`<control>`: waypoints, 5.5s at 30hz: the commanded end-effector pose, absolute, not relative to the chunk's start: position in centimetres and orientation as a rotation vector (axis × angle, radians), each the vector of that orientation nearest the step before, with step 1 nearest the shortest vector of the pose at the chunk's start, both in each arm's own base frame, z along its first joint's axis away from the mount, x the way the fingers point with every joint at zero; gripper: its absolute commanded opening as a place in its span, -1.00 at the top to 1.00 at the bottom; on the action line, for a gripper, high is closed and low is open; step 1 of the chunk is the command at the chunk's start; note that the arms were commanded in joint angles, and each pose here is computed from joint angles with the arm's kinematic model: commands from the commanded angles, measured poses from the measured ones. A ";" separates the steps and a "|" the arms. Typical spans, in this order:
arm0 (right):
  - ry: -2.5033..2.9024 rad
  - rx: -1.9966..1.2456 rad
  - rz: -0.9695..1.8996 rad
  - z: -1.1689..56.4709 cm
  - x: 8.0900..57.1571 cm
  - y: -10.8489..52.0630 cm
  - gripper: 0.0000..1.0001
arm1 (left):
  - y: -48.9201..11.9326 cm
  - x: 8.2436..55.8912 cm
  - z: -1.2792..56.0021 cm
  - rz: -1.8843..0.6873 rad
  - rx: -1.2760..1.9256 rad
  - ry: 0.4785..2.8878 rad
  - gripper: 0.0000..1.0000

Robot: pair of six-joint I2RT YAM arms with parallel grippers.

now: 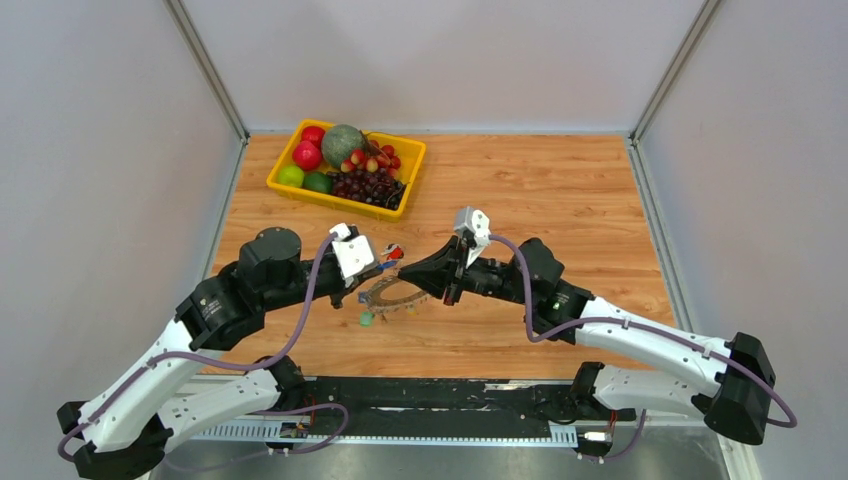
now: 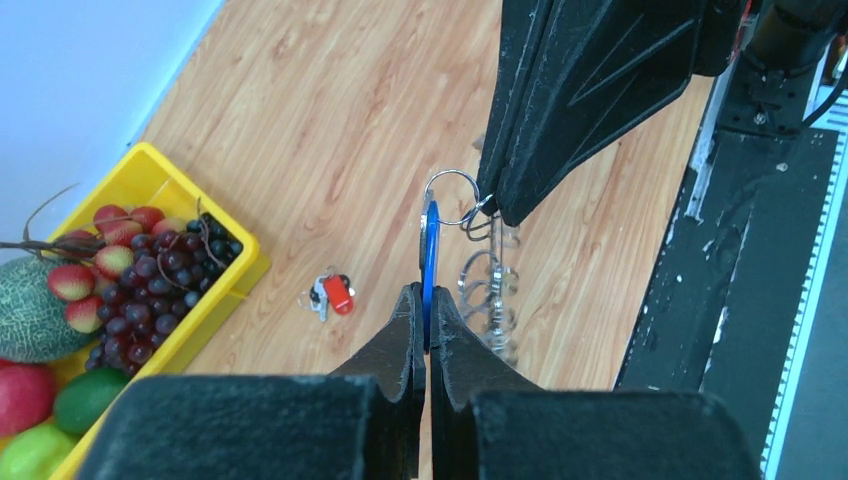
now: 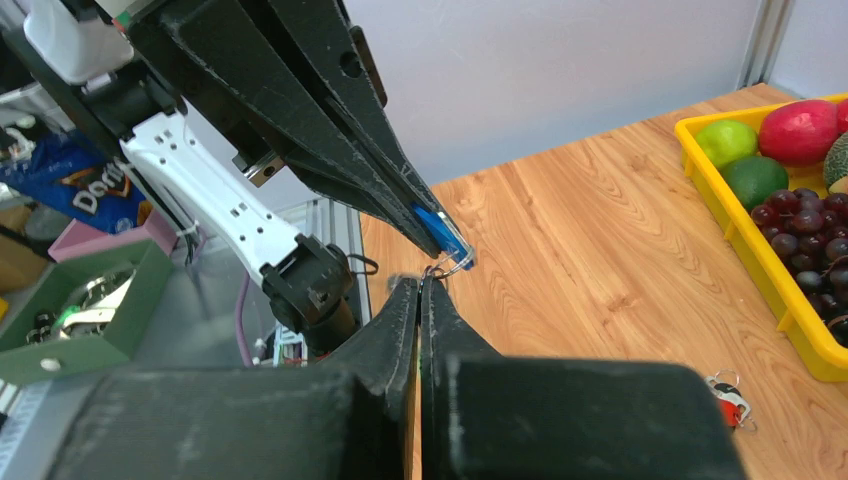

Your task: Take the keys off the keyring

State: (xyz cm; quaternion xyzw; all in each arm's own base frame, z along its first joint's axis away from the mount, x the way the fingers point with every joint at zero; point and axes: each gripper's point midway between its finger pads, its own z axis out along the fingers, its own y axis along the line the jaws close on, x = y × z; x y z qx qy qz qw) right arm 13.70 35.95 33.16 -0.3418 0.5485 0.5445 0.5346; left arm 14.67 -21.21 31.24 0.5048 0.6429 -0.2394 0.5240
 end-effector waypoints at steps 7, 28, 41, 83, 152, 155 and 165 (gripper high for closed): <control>1.340 -0.969 1.157 31.6 14.6 36.9 0.83 | -22.6 13.5 35.1 -0.666 1.221 1.380 1.00; 1.256 -0.970 0.928 31.4 15.3 32.5 0.04 | -22.1 13.9 35.4 -0.649 1.180 1.434 1.00; 1.134 -1.055 0.863 30.5 14.2 31.1 -0.06 | -21.0 18.0 33.9 -0.540 0.873 1.712 1.00; 1.198 -0.766 1.026 29.7 16.2 33.9 -0.10 | -20.7 20.7 30.1 -0.310 0.064 2.472 1.00; 1.065 -0.839 0.742 31.2 17.9 35.2 -0.02 | -24.8 15.0 31.4 -0.819 0.151 2.564 1.00; 1.067 -0.845 0.743 31.3 18.0 35.5 0.11 | -24.8 14.9 31.4 -0.820 0.149 2.564 1.00; 1.135 -0.876 0.755 29.7 18.0 35.8 0.33 | -24.5 15.2 32.2 -0.824 0.128 2.526 1.00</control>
